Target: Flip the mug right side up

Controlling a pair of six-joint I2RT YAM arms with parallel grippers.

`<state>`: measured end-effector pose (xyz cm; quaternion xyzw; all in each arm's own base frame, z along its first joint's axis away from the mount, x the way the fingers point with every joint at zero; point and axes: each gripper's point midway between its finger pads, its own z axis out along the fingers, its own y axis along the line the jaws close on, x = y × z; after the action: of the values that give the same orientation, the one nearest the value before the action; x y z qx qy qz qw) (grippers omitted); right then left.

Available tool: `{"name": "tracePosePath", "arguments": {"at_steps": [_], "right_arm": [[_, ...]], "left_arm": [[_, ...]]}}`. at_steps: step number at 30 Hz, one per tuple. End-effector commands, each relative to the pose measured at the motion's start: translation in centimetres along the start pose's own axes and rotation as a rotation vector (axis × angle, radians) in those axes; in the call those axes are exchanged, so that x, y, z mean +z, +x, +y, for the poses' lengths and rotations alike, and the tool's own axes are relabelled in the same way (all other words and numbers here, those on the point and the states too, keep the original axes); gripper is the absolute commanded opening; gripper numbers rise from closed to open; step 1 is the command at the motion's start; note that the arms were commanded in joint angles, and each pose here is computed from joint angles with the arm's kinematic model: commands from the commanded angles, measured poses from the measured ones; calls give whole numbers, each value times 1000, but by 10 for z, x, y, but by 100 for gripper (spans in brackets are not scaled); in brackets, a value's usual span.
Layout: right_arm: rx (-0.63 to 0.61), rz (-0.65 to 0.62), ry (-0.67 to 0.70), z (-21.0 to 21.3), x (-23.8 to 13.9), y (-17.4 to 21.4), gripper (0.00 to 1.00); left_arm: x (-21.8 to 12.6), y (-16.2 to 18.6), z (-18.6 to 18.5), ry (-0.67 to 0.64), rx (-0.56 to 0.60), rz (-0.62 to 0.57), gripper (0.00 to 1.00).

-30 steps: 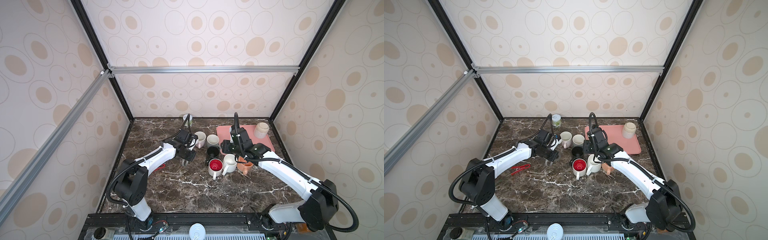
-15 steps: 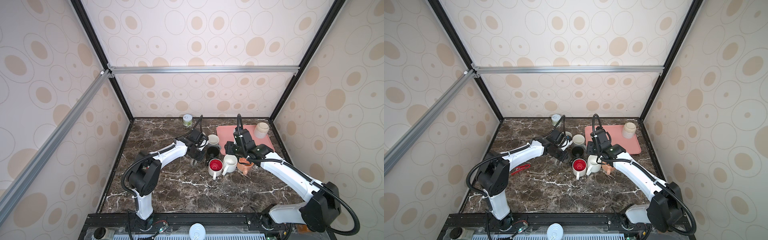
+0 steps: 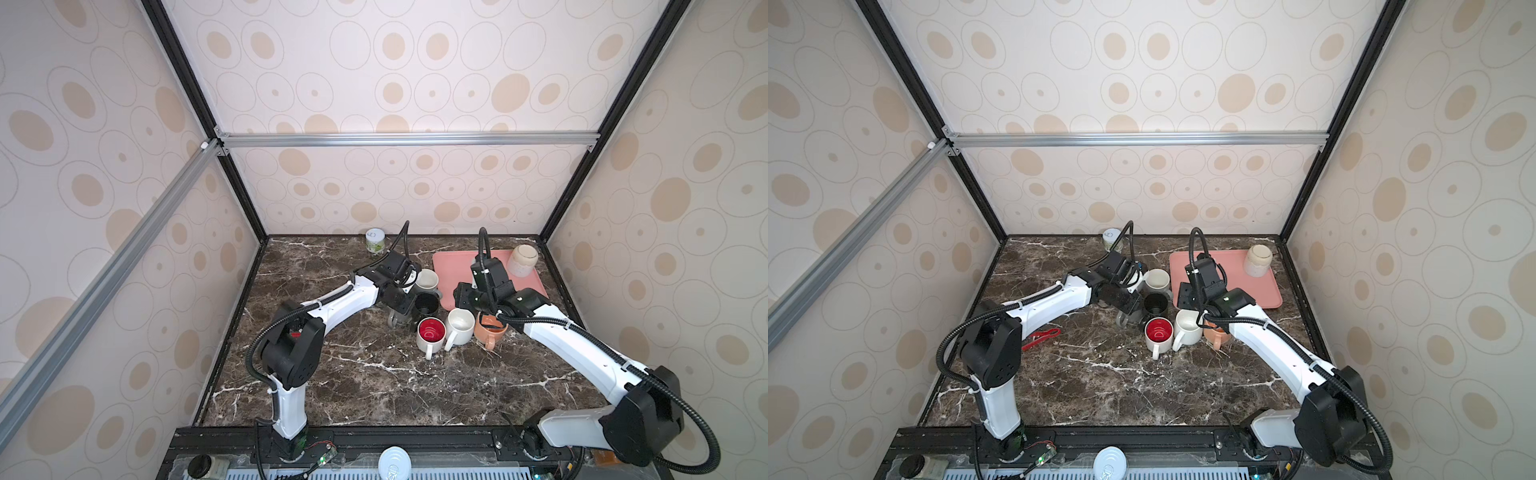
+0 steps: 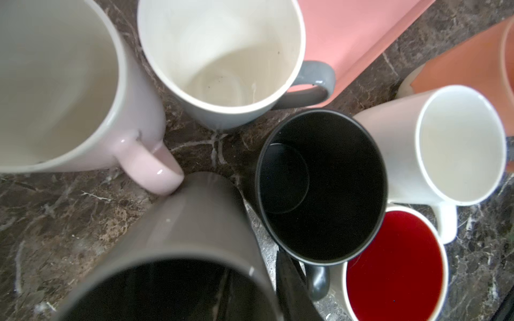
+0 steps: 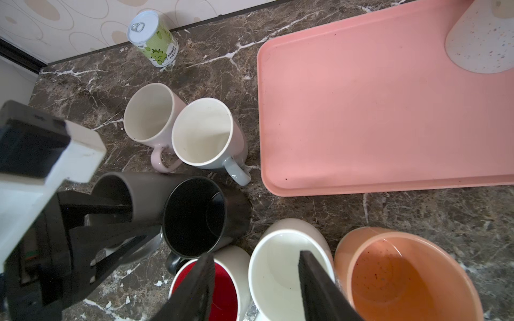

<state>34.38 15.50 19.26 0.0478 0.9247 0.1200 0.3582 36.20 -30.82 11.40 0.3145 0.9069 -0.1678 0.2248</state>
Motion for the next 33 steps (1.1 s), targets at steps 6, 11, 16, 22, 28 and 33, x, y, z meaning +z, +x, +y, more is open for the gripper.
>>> {"name": "tracePosePath", "arguments": {"at_steps": [6, 11, 16, 22, 28, 33], "right_arm": [[-12, 4, 63, -21, -5, -9, 53], [14, 3, 126, -52, -2, -26, 56], [24, 33, 220, -87, 13, -44, 56], [40, 95, 344, -126, 35, -62, 57], [35, 71, 450, -153, 54, -97, 58], [97, 81, 529, -186, 74, -124, 59]], "left_arm": [[-46, -36, -5, -37, 39, -106, 34], [-69, -53, -4, -68, 59, -159, 37], [-81, -71, -10, -46, 60, -230, 38], [-82, -91, -15, -19, 61, -300, 39], [-75, -105, -16, -11, 72, -333, 41], [-64, -108, -12, -21, 76, -325, 42]]}}
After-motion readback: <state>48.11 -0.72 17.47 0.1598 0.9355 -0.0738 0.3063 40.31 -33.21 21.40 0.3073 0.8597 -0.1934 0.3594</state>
